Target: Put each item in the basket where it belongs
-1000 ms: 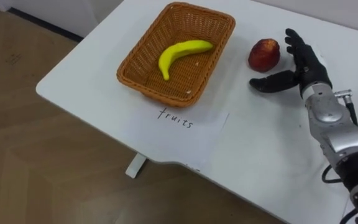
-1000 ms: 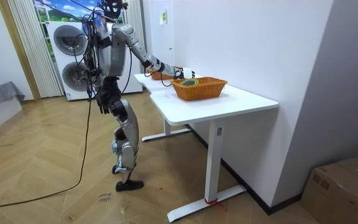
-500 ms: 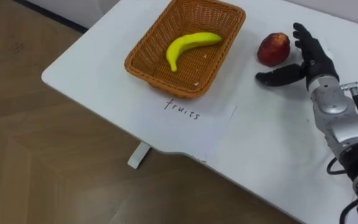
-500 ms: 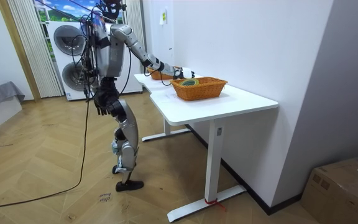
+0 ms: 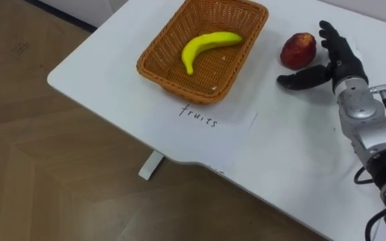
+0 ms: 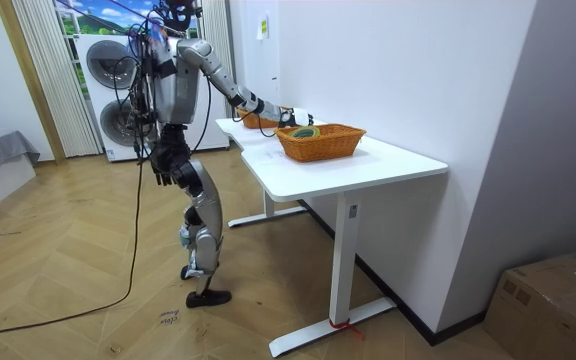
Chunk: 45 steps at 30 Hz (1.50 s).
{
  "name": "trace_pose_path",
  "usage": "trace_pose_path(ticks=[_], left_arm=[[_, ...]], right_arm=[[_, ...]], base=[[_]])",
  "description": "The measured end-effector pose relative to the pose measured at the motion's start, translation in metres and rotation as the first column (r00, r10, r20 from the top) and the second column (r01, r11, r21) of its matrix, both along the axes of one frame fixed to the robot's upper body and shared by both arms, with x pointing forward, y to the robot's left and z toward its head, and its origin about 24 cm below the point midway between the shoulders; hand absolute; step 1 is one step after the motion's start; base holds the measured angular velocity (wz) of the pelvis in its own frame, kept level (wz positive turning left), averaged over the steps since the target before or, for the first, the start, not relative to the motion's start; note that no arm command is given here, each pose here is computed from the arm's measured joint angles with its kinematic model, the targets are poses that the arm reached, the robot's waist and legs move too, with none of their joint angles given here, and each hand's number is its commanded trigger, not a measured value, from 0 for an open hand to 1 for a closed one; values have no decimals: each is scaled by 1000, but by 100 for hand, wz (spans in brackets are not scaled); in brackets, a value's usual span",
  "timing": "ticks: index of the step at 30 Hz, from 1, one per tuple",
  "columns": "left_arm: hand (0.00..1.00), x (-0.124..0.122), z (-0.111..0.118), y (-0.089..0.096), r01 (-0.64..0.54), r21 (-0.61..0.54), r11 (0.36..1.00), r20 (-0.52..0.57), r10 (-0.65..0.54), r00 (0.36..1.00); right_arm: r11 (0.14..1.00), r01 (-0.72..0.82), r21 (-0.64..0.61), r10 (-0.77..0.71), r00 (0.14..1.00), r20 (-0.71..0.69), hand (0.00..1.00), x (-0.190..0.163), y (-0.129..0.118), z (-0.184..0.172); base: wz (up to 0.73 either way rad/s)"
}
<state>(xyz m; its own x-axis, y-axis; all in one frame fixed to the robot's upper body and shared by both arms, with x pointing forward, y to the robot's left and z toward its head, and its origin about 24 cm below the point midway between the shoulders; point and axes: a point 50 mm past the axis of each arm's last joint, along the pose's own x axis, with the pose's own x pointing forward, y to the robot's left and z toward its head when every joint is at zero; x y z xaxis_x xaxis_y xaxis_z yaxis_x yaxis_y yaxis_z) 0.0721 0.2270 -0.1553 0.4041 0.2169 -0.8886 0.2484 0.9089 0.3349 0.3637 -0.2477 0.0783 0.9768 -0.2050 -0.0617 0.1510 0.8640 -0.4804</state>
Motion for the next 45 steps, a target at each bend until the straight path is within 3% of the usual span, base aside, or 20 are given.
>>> trace_pose_path(ticks=[8,45], left_arm=[[0,7,2,2,11,2,1000,32,-11,999],[0,11,8,18,30,36,999,40,-31,999]], right_arm=[[997,-17,-79,17,1000,3,0,1,-1,3],[987,-30,-155,30,1000,-1,0,2,-7,10]], base=[[0],[1]])
